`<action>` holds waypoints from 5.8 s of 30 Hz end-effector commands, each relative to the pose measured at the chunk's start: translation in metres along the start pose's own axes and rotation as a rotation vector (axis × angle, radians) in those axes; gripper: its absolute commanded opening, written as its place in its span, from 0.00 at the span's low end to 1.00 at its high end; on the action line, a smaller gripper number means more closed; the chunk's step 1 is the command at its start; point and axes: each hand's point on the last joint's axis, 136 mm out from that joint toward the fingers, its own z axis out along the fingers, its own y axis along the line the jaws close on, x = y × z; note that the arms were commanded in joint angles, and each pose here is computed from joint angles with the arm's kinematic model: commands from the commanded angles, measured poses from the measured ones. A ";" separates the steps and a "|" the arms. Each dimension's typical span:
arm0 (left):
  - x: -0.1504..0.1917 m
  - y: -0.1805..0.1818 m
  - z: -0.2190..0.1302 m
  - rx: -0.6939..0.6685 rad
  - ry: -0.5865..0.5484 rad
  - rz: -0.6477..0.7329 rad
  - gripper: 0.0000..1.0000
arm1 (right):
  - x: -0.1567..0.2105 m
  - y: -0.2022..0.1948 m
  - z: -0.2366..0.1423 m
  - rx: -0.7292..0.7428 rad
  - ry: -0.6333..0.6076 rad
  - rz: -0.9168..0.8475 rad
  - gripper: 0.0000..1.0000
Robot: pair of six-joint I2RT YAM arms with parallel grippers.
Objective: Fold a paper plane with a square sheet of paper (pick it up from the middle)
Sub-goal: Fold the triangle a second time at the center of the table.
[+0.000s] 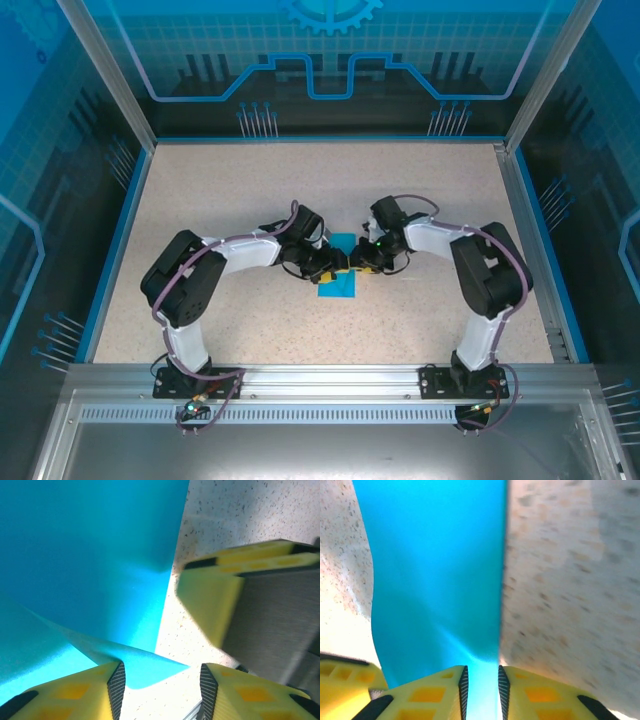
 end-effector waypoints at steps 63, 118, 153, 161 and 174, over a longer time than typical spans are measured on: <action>-0.027 -0.017 0.003 0.023 -0.045 0.036 0.14 | 0.003 0.010 0.011 -0.046 0.009 -0.226 0.08; -0.027 0.024 0.026 -0.110 -0.002 -0.017 0.12 | -0.001 0.001 0.022 -0.002 0.031 -0.199 0.09; -0.024 0.041 0.027 -0.160 -0.010 -0.059 0.10 | -0.009 0.020 -0.014 -0.013 -0.077 -0.232 0.21; -0.026 0.028 0.025 -0.112 -0.009 -0.036 0.10 | 0.002 0.016 -0.011 -0.022 -0.060 -0.222 0.20; -0.027 0.024 0.029 -0.090 -0.006 -0.049 0.10 | 0.010 0.014 -0.011 -0.035 -0.053 -0.208 0.16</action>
